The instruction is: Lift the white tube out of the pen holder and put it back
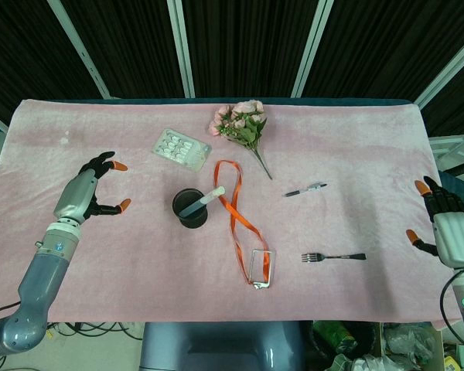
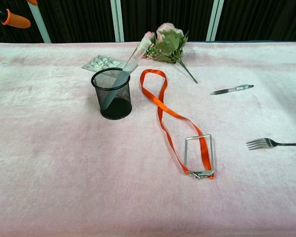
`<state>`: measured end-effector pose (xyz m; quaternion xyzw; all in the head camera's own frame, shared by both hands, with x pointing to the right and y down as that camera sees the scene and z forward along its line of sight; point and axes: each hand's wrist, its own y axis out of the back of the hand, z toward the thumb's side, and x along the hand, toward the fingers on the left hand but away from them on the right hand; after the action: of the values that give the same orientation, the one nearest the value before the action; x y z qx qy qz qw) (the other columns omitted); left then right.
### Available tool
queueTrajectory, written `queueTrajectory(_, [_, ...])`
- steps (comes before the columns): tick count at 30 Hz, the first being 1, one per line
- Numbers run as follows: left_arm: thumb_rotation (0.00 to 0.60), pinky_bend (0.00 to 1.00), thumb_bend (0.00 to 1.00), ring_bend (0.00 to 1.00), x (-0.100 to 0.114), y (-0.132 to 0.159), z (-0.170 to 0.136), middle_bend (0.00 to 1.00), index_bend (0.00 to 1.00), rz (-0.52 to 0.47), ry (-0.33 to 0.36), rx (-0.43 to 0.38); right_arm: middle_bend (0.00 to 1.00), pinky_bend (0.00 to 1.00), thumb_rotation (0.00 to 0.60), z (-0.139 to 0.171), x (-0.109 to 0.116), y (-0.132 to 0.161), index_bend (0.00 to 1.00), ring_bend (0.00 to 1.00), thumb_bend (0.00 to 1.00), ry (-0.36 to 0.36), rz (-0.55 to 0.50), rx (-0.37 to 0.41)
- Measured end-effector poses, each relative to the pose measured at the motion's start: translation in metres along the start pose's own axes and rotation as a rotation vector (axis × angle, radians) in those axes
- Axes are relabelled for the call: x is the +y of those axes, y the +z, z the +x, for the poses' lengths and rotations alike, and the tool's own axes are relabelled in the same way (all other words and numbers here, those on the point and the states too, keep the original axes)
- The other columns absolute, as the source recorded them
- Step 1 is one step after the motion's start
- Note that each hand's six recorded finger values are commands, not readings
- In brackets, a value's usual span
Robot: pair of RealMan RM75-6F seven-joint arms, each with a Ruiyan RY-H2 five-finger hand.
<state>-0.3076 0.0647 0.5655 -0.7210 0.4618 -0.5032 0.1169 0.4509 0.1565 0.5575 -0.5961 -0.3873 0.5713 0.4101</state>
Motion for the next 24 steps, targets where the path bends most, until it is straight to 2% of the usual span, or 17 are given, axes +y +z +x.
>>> queueTrajectory(4, [0.6, 0.0, 0.27, 0.0, -0.007, -0.007, 0.0, 0.06, 0.29, 0.016, -0.033, 0.045, 0.04, 0.18, 0.6, 0.036, -0.025, -0.011, 0.0, 0.13, 0.15, 0.03, 0.078, -0.041])
queueTrajectory(8, [0.6, 0.0, 0.27, 0.0, -0.02, -0.01, -0.002, 0.06, 0.3, 0.033, -0.078, 0.055, 0.04, 0.18, 0.6, 0.06, -0.045, -0.018, 0.0, 0.12, 0.15, 0.062, 0.082, -0.076])
queueTrajectory(17, [0.6, 0.0, 0.27, 0.0, -0.041, -0.004, 0.004, 0.06, 0.34, 0.029, -0.107, 0.034, 0.04, 0.18, 0.6, 0.059, -0.048, -0.021, 0.0, 0.12, 0.15, 0.06, 0.083, -0.089])
queueTrajectory(24, [0.6, 0.0, 0.27, 0.0, -0.048, 0.008, 0.014, 0.06, 0.36, 0.046, -0.117, 0.066, 0.04, 0.18, 0.6, 0.06, -0.049, -0.021, 0.0, 0.12, 0.15, 0.063, 0.073, -0.082])
